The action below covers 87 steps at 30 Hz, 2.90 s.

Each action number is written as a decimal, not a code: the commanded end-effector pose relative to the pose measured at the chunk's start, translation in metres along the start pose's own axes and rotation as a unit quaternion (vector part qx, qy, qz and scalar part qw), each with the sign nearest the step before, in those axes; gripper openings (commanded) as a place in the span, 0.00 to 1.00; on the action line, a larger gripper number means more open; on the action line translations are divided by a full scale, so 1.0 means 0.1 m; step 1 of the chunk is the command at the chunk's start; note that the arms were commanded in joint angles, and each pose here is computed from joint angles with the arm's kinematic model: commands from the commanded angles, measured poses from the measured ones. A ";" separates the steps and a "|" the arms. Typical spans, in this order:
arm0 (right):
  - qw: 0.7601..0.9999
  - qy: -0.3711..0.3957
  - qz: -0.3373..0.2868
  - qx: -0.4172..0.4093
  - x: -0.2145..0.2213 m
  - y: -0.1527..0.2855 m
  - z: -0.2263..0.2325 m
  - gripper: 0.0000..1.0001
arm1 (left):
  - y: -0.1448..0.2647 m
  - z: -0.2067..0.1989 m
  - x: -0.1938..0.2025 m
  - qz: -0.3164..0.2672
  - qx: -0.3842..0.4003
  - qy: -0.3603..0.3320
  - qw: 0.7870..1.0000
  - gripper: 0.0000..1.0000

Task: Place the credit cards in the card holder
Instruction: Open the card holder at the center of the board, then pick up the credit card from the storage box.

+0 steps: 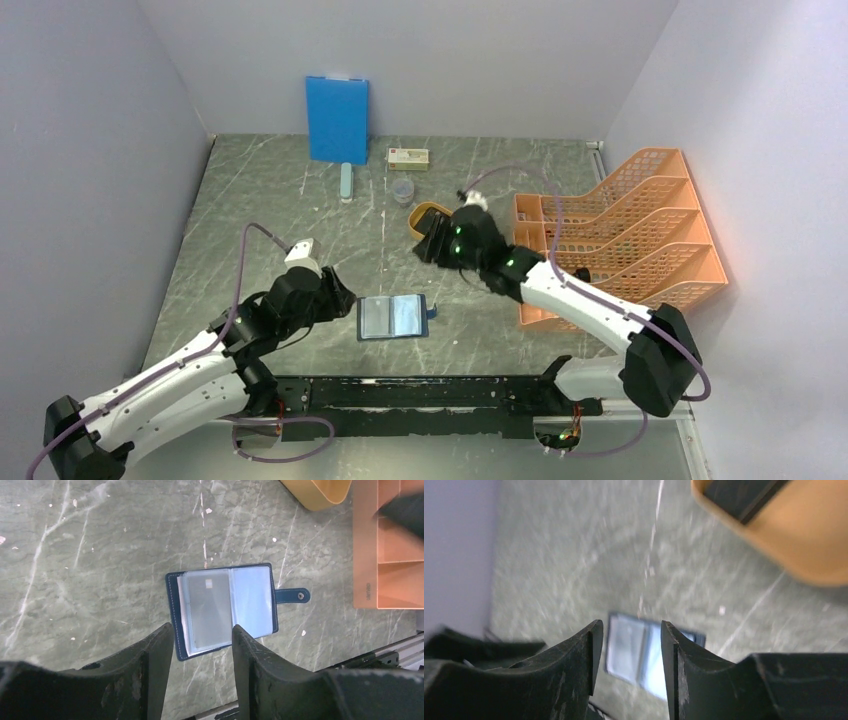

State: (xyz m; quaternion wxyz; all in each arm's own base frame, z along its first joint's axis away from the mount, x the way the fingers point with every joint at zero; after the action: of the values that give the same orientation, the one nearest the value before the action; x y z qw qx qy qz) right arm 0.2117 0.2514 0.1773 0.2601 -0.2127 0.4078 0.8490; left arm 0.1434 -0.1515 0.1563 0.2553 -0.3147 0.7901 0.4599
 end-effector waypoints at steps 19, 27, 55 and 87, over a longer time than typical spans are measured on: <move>0.971 -0.192 -0.132 0.054 -1.06 -0.96 -0.62 0.80 | 0.11 0.03 -0.06 -0.005 0.001 -0.041 0.999 0.68; 0.965 -0.209 -0.133 0.091 -0.99 -1.19 -0.78 0.73 | 0.07 0.06 -0.05 0.000 -0.018 -0.043 0.999 0.67; 0.965 -0.207 -0.092 0.133 -0.70 -1.47 -1.10 0.36 | 0.05 0.09 -0.01 0.002 -0.034 -0.045 0.998 0.65; 0.968 -0.201 -0.110 0.104 -0.80 -1.23 -1.02 0.11 | 0.06 0.09 0.02 0.003 -0.036 -0.046 0.998 0.63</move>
State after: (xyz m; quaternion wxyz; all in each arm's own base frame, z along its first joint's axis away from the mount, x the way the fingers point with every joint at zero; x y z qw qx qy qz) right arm 0.3636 0.2179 0.0842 0.4456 -0.0452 0.4075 0.7958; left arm 0.1394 -0.1428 0.1504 0.2768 -0.2924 0.7653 0.5022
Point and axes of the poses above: each gripper's point midway between its finger pads, its own y axis back along the fingers, its own z axis along the line the jaws close on, x = y × z, the point moved 6 cm from there along y, back along the fingers, and after that the axes turned 4 degrees about -y, right-handed, at the moved point
